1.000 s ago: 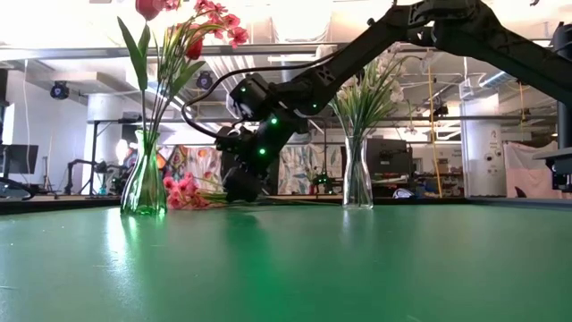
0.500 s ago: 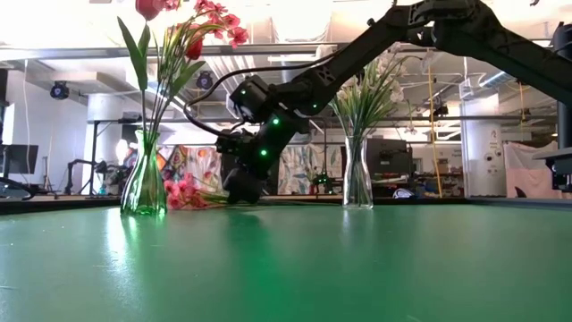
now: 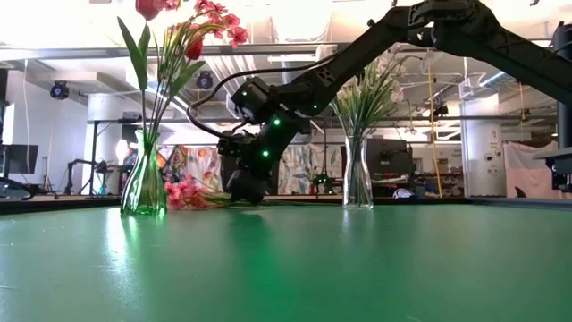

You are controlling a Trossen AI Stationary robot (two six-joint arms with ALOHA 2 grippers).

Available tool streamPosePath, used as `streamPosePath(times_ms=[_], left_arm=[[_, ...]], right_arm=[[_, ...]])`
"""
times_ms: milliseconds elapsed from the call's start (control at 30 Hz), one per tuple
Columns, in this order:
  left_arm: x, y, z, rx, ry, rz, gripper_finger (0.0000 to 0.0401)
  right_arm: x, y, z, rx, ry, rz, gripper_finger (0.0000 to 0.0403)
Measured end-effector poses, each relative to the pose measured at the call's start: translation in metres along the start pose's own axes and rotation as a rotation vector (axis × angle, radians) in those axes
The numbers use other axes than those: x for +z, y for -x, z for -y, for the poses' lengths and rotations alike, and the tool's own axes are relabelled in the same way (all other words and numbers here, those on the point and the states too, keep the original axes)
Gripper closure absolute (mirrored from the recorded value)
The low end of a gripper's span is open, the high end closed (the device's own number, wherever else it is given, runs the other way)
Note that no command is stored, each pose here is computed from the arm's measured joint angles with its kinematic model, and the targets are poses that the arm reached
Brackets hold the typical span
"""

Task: Sort flowers into vase by color
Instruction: Put the pink flowers into the green vase

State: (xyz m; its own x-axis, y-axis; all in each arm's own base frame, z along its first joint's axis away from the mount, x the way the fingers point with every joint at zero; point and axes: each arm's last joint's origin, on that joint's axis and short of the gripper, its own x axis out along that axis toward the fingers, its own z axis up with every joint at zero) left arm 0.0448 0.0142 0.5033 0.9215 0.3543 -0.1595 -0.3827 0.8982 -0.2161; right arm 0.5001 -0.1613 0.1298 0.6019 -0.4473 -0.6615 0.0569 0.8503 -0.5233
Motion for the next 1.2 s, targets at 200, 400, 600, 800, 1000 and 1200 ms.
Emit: streamPosePath(times_ms=[200,400,600,800,1000,1200], left_arm=[[0.000,0.000,0.000,0.000,0.000,0.000,0.0142],[0.000,0.000,0.000,0.000,0.000,0.000,0.0142],[0.000,0.000,0.000,0.001,0.008,0.000,0.0142],[0.000,0.000,0.000,0.001,0.011,0.000,0.0142],[0.000,0.000,0.000,0.000,0.011,0.000,0.0142],[0.000,0.000,0.000,0.000,0.011,0.000,0.0142]], right_arm=[[0.002,0.001,0.002,-0.005,0.008,0.006,0.0391],[0.017,0.008,0.015,-0.040,-0.051,0.049,0.0394],[0.034,0.018,0.032,-0.072,-0.099,0.095,0.0394],[0.047,0.028,0.045,-0.164,-0.120,0.102,0.0394],[0.055,0.035,0.052,-0.169,-0.123,0.109,0.0394],[0.057,0.040,0.056,-0.154,-0.114,0.079,0.0394]])
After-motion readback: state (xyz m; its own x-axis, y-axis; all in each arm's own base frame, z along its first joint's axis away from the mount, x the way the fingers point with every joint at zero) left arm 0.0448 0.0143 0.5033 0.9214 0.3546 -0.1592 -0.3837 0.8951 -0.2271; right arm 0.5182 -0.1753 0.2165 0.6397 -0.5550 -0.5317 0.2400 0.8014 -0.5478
